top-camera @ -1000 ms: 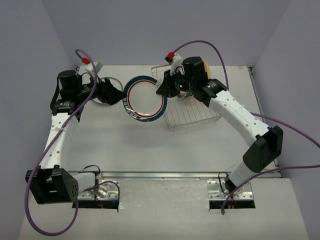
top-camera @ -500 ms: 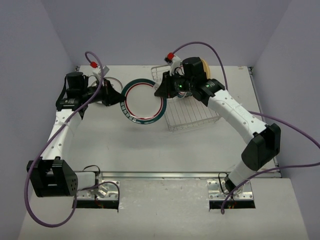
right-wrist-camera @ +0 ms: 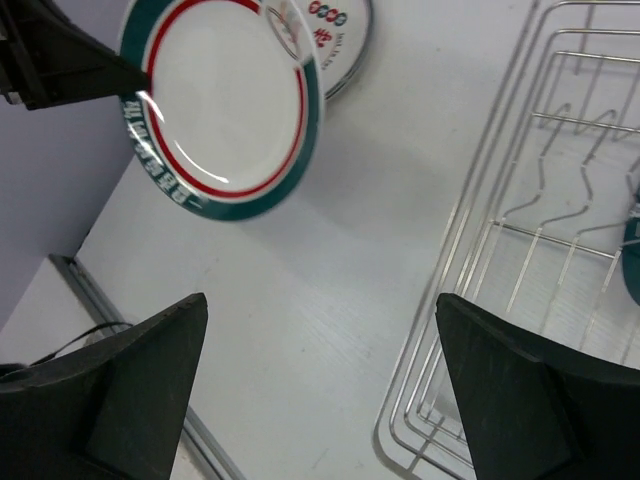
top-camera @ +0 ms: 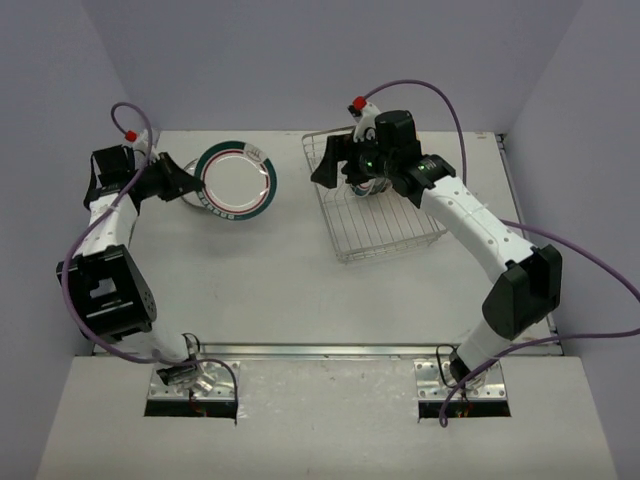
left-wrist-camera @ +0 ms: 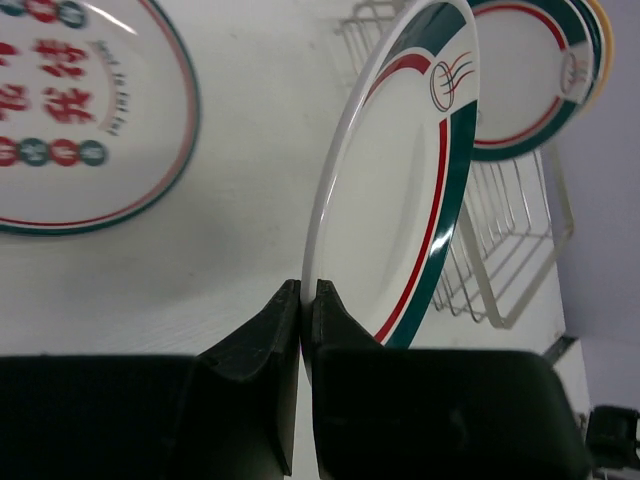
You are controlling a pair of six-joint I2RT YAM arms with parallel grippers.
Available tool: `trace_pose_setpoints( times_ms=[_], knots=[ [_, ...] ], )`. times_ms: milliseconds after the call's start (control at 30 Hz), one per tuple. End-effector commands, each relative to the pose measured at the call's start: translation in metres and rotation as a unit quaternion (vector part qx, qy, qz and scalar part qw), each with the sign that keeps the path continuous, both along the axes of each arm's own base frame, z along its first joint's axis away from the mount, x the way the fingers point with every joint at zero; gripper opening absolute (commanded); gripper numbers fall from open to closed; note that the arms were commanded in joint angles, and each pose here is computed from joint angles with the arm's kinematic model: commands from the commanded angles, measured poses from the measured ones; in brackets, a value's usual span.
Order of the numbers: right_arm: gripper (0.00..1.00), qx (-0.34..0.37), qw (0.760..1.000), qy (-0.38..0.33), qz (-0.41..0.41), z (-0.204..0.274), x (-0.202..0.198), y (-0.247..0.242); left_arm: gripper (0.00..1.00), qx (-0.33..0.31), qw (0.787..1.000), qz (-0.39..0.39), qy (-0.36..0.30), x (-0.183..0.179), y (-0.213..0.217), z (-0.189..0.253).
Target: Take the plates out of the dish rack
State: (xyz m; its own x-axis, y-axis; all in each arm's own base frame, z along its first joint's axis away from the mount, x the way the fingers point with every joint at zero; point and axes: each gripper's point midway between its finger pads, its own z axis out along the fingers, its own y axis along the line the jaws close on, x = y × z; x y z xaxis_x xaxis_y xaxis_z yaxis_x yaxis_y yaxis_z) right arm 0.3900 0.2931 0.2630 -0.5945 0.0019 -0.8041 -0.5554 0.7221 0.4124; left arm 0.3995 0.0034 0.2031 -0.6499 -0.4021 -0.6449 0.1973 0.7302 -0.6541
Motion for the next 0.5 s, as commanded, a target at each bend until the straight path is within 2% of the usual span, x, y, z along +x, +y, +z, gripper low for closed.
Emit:
trace_pose_setpoints(
  times_ms=[0,167,233,467],
  knots=[
    [0.96,0.009,0.998,-0.028,-0.047,0.019,0.013,-0.022,0.00,0.016,0.995,0.093,-0.036,0.040,0.057,0.032],
    [0.96,0.008,0.999,-0.024,-0.048,0.015,0.013,-0.026,0.00,0.014,0.988,0.153,-0.009,0.064,0.097,0.019],
    [0.96,0.006,0.998,-0.023,-0.051,0.013,0.014,-0.027,0.00,0.012,0.985,0.171,0.016,0.076,0.111,-0.002],
    [0.96,0.001,0.998,-0.023,-0.059,0.011,0.017,-0.035,0.00,-0.004,0.981,0.184,0.054,0.096,0.125,-0.041]
  ],
)
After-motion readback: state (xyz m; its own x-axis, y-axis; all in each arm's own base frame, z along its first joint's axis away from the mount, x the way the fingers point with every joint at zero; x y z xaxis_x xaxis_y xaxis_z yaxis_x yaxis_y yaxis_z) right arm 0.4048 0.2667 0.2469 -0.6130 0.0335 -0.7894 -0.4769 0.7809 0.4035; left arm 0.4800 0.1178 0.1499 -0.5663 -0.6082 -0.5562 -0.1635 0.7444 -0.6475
